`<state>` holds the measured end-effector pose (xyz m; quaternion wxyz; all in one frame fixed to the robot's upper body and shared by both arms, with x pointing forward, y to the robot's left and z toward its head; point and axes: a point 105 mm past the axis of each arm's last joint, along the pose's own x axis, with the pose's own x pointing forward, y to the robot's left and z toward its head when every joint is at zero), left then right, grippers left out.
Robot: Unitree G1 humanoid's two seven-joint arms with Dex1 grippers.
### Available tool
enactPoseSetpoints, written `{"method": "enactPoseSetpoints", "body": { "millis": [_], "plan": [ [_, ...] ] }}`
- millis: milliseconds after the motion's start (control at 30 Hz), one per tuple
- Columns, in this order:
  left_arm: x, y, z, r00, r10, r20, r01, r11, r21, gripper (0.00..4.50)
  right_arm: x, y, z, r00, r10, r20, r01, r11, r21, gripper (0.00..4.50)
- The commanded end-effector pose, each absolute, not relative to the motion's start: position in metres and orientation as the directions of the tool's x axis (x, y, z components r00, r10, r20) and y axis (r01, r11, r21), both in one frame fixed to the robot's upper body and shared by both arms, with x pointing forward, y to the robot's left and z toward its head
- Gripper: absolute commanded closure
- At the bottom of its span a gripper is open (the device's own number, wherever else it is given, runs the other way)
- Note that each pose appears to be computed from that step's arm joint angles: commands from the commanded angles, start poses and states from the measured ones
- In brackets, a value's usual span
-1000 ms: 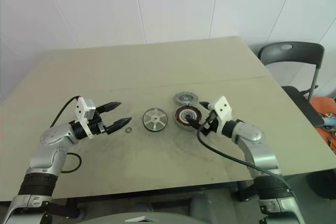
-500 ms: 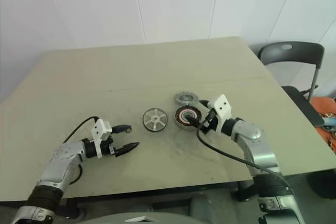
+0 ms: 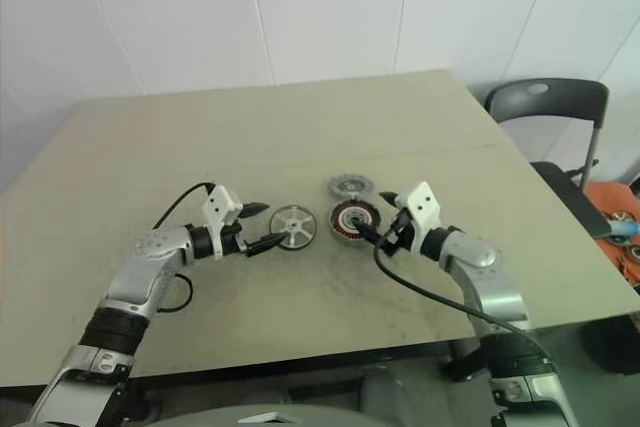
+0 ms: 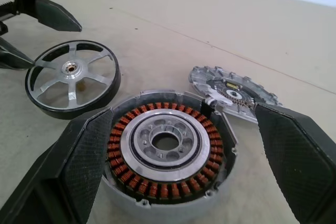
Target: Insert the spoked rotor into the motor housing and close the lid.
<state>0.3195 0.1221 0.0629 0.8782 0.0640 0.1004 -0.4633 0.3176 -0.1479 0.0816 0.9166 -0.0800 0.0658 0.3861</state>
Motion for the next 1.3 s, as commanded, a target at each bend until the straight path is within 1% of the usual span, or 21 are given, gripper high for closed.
{"method": "enactPoseSetpoints", "body": {
  "millis": [33, 300, 567, 700, 867, 967, 1067, 1167, 1300],
  "plan": [
    [0.321, 0.130, 0.071, 0.567, -0.798, -0.204, 0.817, 0.576, 0.019, 0.01, 0.320, -0.145, 0.095, 0.694, 0.706, -0.140, -0.720, 0.682, -0.133, 0.00],
    [0.325, 0.158, 0.048, 0.610, -0.736, -0.295, 0.783, 0.618, 0.077, 0.01, 0.319, -0.145, 0.095, 0.693, 0.706, -0.142, -0.721, 0.681, -0.133, 0.00],
    [0.328, 0.160, 0.043, 0.598, -0.736, -0.318, 0.788, 0.613, 0.062, 0.01, 0.319, -0.146, 0.094, 0.691, 0.708, -0.147, -0.723, 0.677, -0.134, 0.00],
    [0.332, 0.158, 0.052, 0.585, -0.751, -0.307, 0.793, 0.609, 0.024, 0.01, 0.320, -0.146, 0.094, 0.691, 0.707, -0.151, -0.723, 0.678, -0.136, 0.00],
    [0.331, 0.163, 0.060, 0.562, -0.762, -0.323, 0.805, 0.593, 0.003, 0.01, 0.320, -0.147, 0.092, 0.691, 0.706, -0.156, -0.723, 0.677, -0.135, 0.00],
    [0.330, 0.149, 0.066, 0.562, -0.773, -0.294, 0.808, 0.589, -0.003, 0.01, 0.320, -0.147, 0.091, 0.689, 0.707, -0.160, -0.724, 0.676, -0.133, 0.00],
    [0.329, 0.149, 0.068, 0.554, -0.770, -0.316, 0.816, 0.577, 0.024, 0.01, 0.320, -0.146, 0.090, 0.687, 0.709, -0.161, -0.726, 0.674, -0.132, 0.00],
    [0.330, 0.146, 0.073, 0.558, -0.772, -0.305, 0.815, 0.579, 0.024, 0.01, 0.320, -0.145, 0.090, 0.686, 0.710, -0.162, -0.728, 0.673, -0.132, 0.00],
    [0.326, 0.156, 0.073, 0.551, -0.772, -0.316, 0.818, 0.574, 0.022, 0.01, 0.320, -0.144, 0.089, 0.685, 0.711, -0.161, -0.729, 0.672, -0.131, 0.00]
  ]
}}
